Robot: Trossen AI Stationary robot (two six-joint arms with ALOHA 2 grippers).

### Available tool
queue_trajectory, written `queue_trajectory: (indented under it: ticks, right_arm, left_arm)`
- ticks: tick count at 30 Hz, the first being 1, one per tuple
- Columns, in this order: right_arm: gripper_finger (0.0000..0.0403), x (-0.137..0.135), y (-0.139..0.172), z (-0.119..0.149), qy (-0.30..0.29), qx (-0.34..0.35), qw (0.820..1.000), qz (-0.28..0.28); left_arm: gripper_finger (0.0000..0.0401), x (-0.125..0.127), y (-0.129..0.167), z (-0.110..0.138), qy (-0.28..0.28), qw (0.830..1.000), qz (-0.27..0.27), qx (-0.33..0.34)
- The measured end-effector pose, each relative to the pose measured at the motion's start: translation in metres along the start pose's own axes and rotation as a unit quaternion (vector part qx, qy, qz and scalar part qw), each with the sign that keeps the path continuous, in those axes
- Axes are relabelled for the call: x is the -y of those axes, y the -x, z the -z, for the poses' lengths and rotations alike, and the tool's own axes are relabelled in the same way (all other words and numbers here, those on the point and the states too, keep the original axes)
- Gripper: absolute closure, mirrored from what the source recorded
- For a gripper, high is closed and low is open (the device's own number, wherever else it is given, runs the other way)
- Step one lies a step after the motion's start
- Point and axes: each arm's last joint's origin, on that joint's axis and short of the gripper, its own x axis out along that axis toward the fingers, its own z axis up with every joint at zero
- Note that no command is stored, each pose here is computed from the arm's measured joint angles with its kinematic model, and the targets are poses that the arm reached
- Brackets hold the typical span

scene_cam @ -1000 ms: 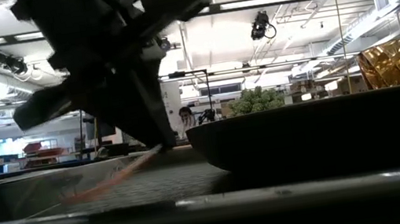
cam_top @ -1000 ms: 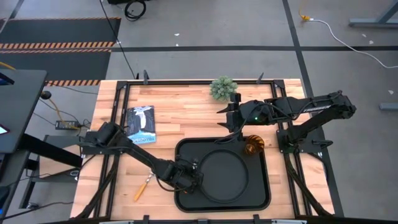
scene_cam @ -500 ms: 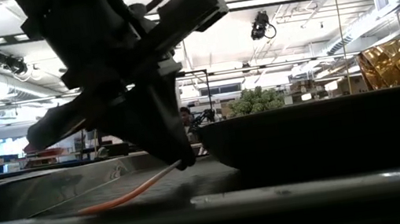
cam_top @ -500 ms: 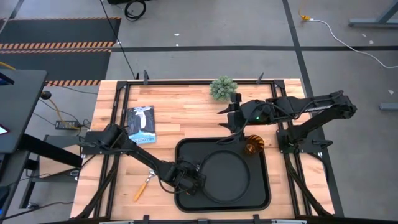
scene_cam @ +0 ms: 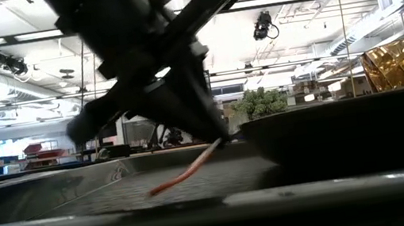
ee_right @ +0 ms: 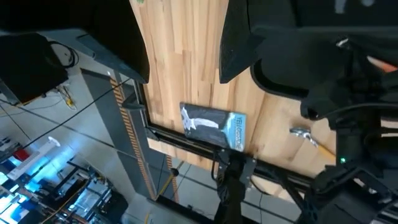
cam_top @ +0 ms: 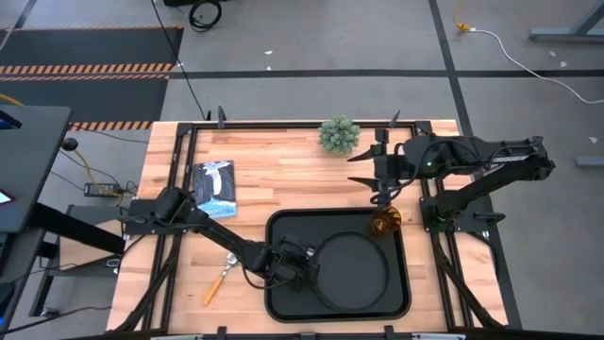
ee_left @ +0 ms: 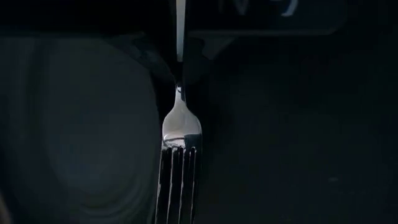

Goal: Pick and place plate/cup/fork/spoon on tray
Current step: Put the orange fork on the black tray to the left of the black plate

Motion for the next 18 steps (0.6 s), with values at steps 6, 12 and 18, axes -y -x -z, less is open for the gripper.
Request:
queue_trajectory:
  ticks: [6, 12, 18]
  right_arm:
    - [0.0202, 0.0006, 0.0033, 0.0016, -0.001, -0.004, 1.000, -0.001]
    - [0.0202, -0.0001, 0.0020, 0.0023, -0.001, -0.009, 1.000, -0.003]
    - [0.0202, -0.0001, 0.0020, 0.0022, -0.001, -0.009, 1.000, -0.003]
  left_arm:
    - [0.0383, 0.0034, -0.0010, -0.0026, -0.010, 1.000, 0.015, 0.007]
    - [0.0383, 0.0044, -0.0009, -0.0029, -0.011, 1.000, 0.020, 0.014]
    - [0.0383, 0.0060, -0.0007, -0.0041, -0.016, 0.999, 0.026, 0.035]
